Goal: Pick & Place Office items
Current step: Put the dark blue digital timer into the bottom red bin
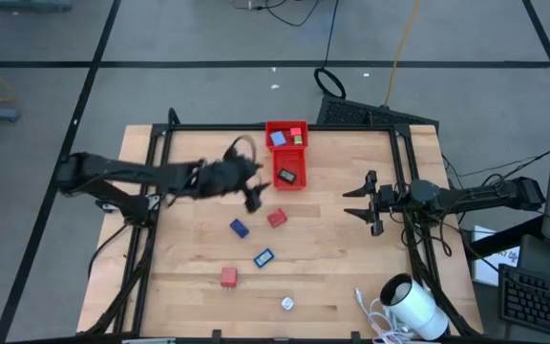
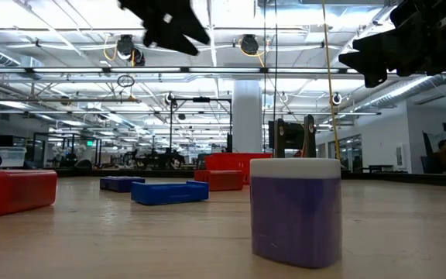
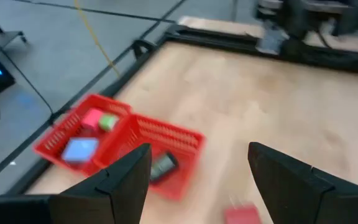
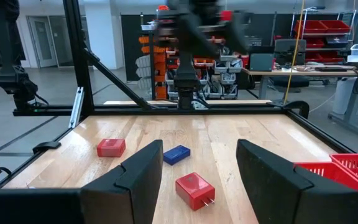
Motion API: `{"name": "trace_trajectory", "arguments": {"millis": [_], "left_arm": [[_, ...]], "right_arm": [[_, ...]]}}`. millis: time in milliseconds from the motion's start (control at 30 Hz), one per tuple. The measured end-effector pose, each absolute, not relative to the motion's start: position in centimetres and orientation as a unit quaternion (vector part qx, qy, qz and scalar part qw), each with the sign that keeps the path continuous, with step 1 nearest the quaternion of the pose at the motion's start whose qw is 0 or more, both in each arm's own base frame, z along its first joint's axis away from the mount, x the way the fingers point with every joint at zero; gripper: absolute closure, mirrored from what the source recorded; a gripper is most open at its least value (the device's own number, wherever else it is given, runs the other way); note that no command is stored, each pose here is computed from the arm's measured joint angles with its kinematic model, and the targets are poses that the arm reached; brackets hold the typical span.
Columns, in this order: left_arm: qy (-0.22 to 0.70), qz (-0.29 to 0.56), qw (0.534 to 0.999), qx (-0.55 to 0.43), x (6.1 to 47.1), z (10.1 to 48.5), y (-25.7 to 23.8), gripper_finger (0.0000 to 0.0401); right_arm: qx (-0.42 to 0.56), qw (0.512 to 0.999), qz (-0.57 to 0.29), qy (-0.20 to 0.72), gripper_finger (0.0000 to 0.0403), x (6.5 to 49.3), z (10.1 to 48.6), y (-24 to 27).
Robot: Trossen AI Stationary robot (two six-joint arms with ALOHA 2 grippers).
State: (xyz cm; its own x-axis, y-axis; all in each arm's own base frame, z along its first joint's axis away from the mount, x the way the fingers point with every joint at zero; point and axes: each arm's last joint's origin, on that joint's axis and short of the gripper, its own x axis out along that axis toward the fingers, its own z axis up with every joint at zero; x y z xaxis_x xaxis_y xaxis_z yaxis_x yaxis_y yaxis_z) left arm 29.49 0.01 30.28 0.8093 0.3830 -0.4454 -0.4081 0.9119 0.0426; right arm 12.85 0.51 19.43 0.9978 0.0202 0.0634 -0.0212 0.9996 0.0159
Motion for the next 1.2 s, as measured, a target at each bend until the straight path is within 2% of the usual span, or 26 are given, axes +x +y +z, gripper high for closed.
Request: {"name": "trace_trajectory", "arguments": {"millis": [267, 533, 733, 1200], "left_arm": [[0.207, 0.176, 0.961, -0.054, 24.2, 28.5, -6.5, 0.013], [0.202, 0.191, 0.959, -0.062, 21.6, 25.9, -8.8, 0.013], [0.232, 0.194, 0.949, -0.09, 21.6, 23.6, -8.6, 0.013], [0.314, 0.11, 0.939, -0.09, 24.7, 19.6, -9.2, 0.013]], "right_arm": [[0.008, 0.999, 0.011, -0.032, 0.0206, 12.9, 19.4, 0.5], [0.008, 0.999, 0.011, -0.031, 0.0206, 12.9, 19.4, 0.5], [0.008, 0.999, 0.01, -0.031, 0.0206, 12.9, 19.4, 0.5], [0.008, 0.999, 0.01, -0.031, 0.0206, 12.9, 19.4, 0.5]]}}
